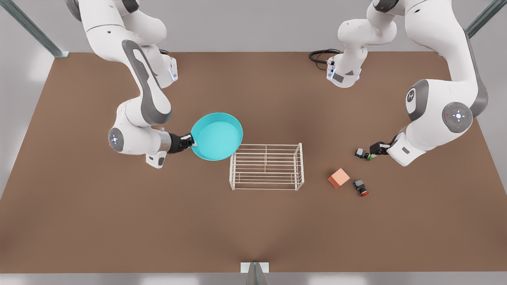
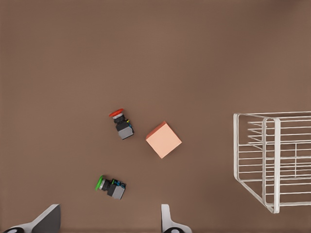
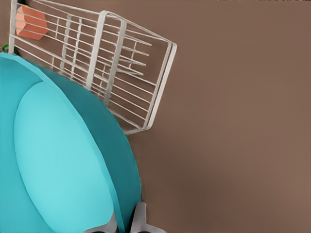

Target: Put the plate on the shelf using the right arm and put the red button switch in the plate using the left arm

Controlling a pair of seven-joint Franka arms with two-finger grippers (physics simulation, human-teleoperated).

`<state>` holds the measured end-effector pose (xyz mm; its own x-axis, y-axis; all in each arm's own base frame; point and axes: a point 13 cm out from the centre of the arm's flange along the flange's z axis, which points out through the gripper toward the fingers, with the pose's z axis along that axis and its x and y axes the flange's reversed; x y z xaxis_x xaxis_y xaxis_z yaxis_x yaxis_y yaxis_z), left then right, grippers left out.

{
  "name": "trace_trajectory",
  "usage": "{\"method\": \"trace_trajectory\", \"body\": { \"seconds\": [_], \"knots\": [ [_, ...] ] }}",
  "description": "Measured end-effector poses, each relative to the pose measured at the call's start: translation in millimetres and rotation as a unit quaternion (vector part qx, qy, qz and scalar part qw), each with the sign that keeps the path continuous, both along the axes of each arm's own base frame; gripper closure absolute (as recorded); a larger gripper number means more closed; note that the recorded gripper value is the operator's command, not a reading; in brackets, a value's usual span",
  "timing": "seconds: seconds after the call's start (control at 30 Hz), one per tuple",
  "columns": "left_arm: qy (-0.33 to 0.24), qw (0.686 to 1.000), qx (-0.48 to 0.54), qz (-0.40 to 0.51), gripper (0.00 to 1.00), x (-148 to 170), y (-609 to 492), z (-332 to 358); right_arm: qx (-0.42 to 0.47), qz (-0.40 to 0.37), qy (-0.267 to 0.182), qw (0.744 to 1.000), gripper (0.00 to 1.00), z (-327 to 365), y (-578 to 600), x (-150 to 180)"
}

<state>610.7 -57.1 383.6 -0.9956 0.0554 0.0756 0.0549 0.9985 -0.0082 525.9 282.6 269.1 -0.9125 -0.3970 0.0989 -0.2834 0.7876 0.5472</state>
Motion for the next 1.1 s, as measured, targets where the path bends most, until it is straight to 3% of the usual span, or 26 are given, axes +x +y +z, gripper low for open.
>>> {"method": "trace_trajectory", "body": {
  "seconds": [0.3, 0.67, 0.7, 0.73, 0.77, 0.87, 1.0, 1.1],
  "knots": [
    [0.000, 1.000, 0.000, 0.001, 0.00, 0, 0, 0, 0.005, 0.000, -0.006, 1.000, 0.75, -2, 95, 18],
    [0.002, 1.000, 0.000, 0.001, 0.00, -1, 0, -1, 0.006, -0.057, -0.018, 0.998, 0.73, -24, 171, 56],
    [0.002, 1.000, 0.000, 0.001, 0.00, -1, 0, -1, 0.005, -0.063, -0.018, 0.998, 0.63, -23, 173, 57],
    [0.002, 1.000, 0.000, 0.001, 0.00, -1, 0, -2, 0.004, -0.069, -0.018, 0.997, 0.10, -23, 174, 58],
    [0.002, 1.000, 0.000, 0.001, 0.00, -1, 0, -2, 0.003, -0.077, -0.020, 0.997, 0.00, -23, 173, 61],
    [0.002, 1.000, 0.000, 0.001, 0.00, -1, 0, -1, 0.000, -0.100, -0.032, 0.994, 0.00, -9, 164, 72],
    [0.004, 1.000, 0.004, 0.002, 0.00, -2, 1, -4, -0.065, -0.141, -0.118, 0.981, 0.00, 138, 25, 106],
    [0.023, 1.000, 0.018, 0.011, 0.00, -14, -10, -23, -0.192, -0.168, -0.101, 0.962, 0.00, 129, -128, 115]
  ]
}}
